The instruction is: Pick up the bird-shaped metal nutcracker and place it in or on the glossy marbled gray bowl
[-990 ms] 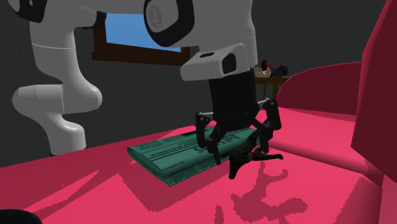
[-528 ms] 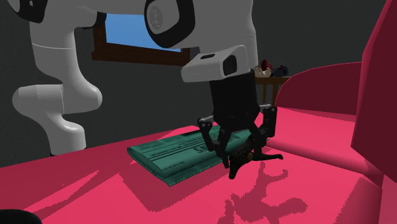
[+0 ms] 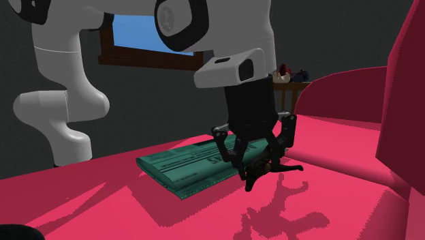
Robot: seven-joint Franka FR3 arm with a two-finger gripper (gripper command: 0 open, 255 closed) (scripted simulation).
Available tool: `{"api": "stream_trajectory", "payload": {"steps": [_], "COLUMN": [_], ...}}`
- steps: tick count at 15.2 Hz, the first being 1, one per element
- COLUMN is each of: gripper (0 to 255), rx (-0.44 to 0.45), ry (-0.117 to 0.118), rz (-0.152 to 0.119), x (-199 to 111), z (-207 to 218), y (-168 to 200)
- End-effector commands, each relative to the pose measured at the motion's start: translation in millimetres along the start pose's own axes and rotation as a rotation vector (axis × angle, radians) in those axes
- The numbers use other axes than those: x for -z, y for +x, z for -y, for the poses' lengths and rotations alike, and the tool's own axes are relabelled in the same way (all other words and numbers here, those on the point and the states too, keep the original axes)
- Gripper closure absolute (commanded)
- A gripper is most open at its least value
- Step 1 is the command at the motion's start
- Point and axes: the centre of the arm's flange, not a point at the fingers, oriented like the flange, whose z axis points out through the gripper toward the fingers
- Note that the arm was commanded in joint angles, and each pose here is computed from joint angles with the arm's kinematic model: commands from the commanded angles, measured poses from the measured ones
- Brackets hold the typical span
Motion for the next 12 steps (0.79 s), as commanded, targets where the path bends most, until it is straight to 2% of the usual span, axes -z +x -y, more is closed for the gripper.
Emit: {"api": "stream_trajectory", "payload": {"steps": [1, 12], "gripper": [255, 255], "rx": [0.000, 0.000], "ry": [0.000, 0.000], "rz": [0.000, 0.000], "x": [-0.1, 56.5], "z": [0.0, 11.5], "y": [0.1, -6.2]}}
